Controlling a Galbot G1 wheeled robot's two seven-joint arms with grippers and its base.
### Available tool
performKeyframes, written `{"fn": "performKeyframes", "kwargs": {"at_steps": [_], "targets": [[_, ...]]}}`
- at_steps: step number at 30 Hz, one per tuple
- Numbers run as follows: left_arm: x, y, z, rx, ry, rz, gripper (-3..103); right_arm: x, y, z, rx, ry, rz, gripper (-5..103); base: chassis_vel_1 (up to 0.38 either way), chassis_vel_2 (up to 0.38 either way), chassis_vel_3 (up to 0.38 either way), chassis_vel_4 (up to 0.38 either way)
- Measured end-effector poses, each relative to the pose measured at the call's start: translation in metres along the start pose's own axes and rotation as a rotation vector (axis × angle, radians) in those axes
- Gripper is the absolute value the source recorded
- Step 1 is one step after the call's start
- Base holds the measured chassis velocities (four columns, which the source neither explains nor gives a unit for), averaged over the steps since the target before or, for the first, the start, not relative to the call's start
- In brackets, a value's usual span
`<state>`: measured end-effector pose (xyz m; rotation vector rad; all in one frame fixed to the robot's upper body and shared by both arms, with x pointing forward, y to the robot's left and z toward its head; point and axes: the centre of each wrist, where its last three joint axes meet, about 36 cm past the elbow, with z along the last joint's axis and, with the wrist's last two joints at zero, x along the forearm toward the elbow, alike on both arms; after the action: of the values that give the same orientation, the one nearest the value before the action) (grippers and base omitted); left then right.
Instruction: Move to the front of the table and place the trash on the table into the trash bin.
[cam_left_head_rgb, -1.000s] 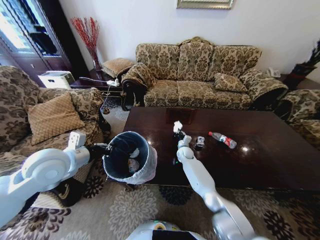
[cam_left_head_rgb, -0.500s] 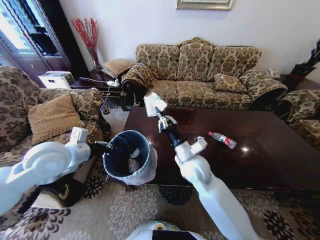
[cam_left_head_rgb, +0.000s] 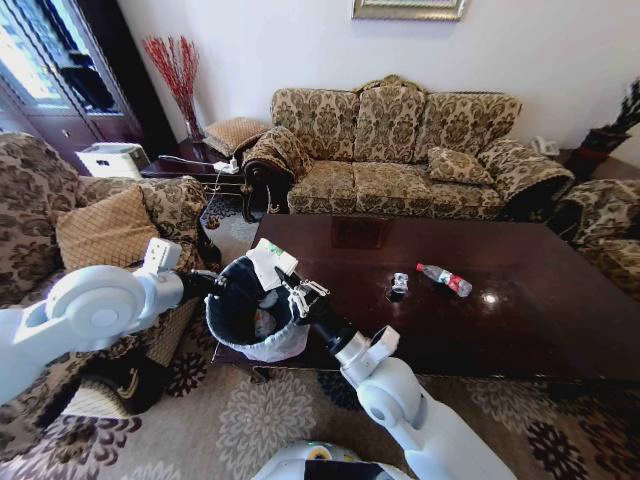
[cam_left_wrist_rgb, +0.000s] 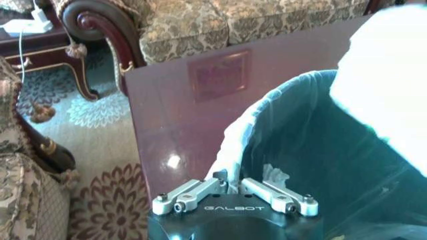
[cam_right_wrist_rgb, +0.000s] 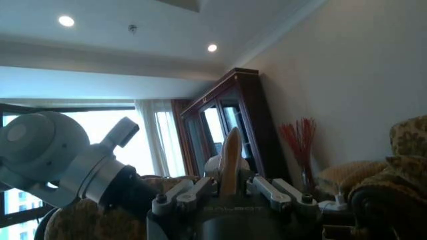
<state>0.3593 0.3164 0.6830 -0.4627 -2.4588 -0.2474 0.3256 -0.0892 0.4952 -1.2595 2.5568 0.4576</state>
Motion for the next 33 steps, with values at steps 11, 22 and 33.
{"fn": "performKeyframes", "kwargs": {"at_steps": [11,22,33], "targets": [[0.003,0.001,0.005,0.035,-0.02,0.006,0,0.001,0.005,-0.007,0.007,-0.026,0.017,54,0.0,0.0,0.0,0.0],[0.005,0.009,0.008,0.081,-0.056,-0.01,0,0.042,-0.059,-0.021,0.187,-0.086,0.495,97,0.0,0.0,0.0,0.0],[0.003,0.004,0.019,0.091,-0.055,-0.005,0,0.126,-0.163,0.04,0.305,0.126,0.809,100,-0.012,-0.015,0.017,0.014]]}}
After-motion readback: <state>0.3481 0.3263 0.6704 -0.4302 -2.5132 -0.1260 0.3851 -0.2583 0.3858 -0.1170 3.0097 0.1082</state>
